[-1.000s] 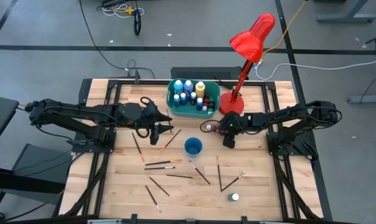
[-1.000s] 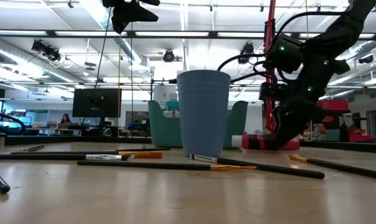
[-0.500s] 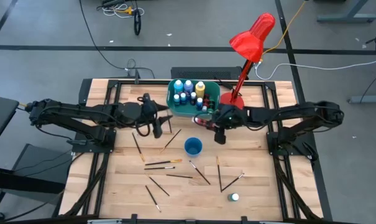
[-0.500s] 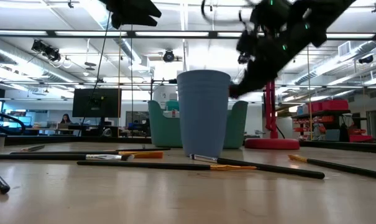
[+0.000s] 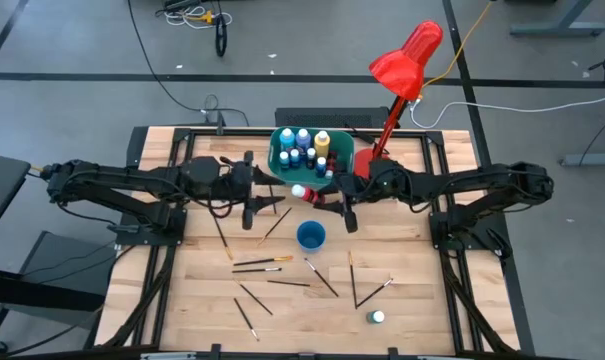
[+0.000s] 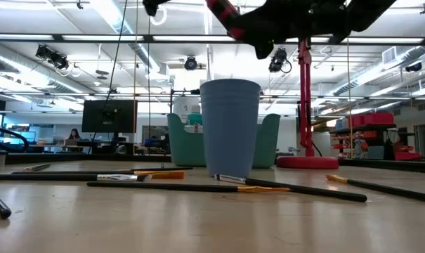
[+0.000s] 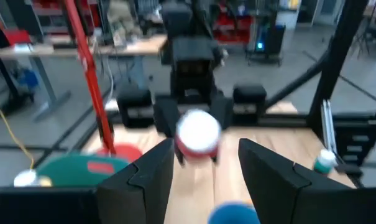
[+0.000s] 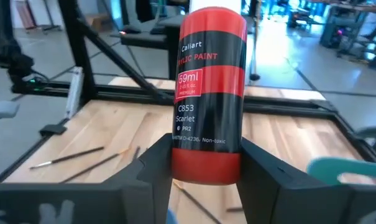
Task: Pick & Place Paint Supplies
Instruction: Put the red paint bottle into the green bin
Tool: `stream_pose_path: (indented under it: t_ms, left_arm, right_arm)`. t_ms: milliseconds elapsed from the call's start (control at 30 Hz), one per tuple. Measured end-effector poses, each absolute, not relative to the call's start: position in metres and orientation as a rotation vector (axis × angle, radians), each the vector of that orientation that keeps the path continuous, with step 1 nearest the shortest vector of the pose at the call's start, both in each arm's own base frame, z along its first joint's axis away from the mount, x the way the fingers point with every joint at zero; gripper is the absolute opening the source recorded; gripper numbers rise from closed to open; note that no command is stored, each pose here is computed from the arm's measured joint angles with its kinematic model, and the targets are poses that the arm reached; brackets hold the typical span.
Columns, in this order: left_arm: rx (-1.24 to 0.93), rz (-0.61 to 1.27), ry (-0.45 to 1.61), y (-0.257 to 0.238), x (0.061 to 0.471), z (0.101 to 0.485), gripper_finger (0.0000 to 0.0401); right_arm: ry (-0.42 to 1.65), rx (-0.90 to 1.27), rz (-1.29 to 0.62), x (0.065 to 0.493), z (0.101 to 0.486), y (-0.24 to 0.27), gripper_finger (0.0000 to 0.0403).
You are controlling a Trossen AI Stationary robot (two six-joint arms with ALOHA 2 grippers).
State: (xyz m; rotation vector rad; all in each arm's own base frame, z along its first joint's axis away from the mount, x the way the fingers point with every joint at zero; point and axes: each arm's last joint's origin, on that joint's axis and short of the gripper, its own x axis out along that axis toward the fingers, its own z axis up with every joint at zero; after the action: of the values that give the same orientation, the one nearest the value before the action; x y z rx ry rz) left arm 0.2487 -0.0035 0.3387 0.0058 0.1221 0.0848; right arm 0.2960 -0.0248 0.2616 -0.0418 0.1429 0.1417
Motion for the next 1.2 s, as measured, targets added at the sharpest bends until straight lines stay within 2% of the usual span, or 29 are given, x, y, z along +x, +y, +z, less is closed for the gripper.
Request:
stream_pose_path:
  t_ms: [267, 433, 867, 967, 1133, 1200]
  left_arm:
    - [0.001, 0.089, 0.165, -0.003, 0.275, 0.317, 0.019]
    - [0.017, 0.059, 0.116, 0.001, 0.281, 0.328, 0.019]
    - [0.013, 0.04, 0.14, 0.003, 0.283, 0.326, 0.0189]
    - [-0.004, 0.047, 0.142, 0.006, 0.283, 0.326, 0.0178]
    - [-0.021, 0.052, 0.148, 0.011, 0.282, 0.325, 0.0131]
    - [-0.024, 0.034, 0.148, 0.012, 0.282, 0.325, 0.0128]
  right_arm:
    - [0.154, -0.043, 0.146, 0.298, 0.258, -0.023, 0.0141]
    - [0.178, -0.035, 0.148, 0.298, 0.256, -0.023, 0.0141]
    - [0.155, -0.058, 0.149, 0.298, 0.258, -0.023, 0.0141]
    - [0.151, -0.059, 0.147, 0.298, 0.259, -0.023, 0.0141]
    - [0.152, -0.06, 0.13, 0.298, 0.258, -0.024, 0.0141]
    - [0.153, -0.061, 0.116, 0.298, 0.258, -0.024, 0.0141]
